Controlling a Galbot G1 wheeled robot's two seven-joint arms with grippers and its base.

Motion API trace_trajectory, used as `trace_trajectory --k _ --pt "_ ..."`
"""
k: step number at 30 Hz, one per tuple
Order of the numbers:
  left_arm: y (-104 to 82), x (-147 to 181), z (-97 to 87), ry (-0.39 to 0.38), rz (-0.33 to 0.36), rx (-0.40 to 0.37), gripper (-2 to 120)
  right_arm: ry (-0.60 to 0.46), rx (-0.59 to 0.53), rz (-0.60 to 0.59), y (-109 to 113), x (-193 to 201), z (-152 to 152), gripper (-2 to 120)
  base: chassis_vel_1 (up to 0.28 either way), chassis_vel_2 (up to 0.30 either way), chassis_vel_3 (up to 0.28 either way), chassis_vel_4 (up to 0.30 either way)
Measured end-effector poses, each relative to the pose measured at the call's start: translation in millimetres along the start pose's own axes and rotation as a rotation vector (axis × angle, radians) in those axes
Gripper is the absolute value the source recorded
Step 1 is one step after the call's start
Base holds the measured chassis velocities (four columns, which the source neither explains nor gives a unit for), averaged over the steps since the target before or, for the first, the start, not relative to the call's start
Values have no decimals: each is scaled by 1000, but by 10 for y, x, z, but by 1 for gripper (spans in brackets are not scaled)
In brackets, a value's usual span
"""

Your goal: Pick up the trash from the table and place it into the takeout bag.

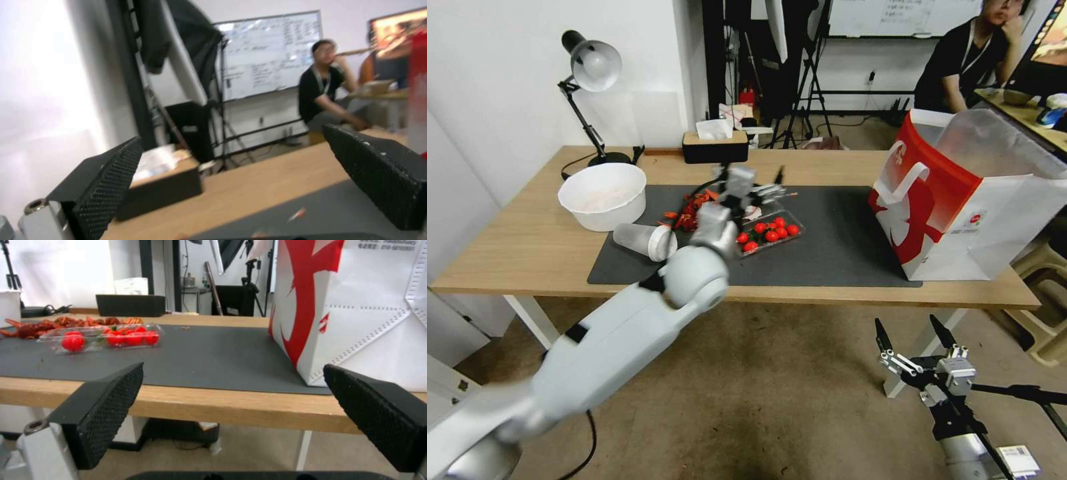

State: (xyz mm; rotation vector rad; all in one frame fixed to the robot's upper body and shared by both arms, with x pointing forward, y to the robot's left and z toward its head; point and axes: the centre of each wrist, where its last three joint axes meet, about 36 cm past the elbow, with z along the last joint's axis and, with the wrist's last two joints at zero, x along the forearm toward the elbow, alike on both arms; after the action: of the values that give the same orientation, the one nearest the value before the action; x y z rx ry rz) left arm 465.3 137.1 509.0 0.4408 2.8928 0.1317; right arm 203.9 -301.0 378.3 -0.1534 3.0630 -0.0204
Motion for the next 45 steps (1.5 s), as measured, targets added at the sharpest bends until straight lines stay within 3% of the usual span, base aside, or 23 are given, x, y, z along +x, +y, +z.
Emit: trace_trajectory --k 5,14,23,36,45 --pt "237 433 194 52 -43 -28 100 -5 4 -10 5 -10 -26 100 0 0 0 0" --pt "488 1054 294 101 -112 -34 100 0 -1 -34 91 -35 -13 100 0 0 0 0" --pt "447 1520 385 131 -204 -40 100 3 -9 -57 191 -70 14 100 0 0 0 0" --pt "486 1827 490 175 -274 -41 100 2 -9 -75 247 -76 -12 100 0 0 0 0" --pt "359 2015 639 225 -316 7 100 6 -2 -81 225 -73 -17 100 0 0 0 0"
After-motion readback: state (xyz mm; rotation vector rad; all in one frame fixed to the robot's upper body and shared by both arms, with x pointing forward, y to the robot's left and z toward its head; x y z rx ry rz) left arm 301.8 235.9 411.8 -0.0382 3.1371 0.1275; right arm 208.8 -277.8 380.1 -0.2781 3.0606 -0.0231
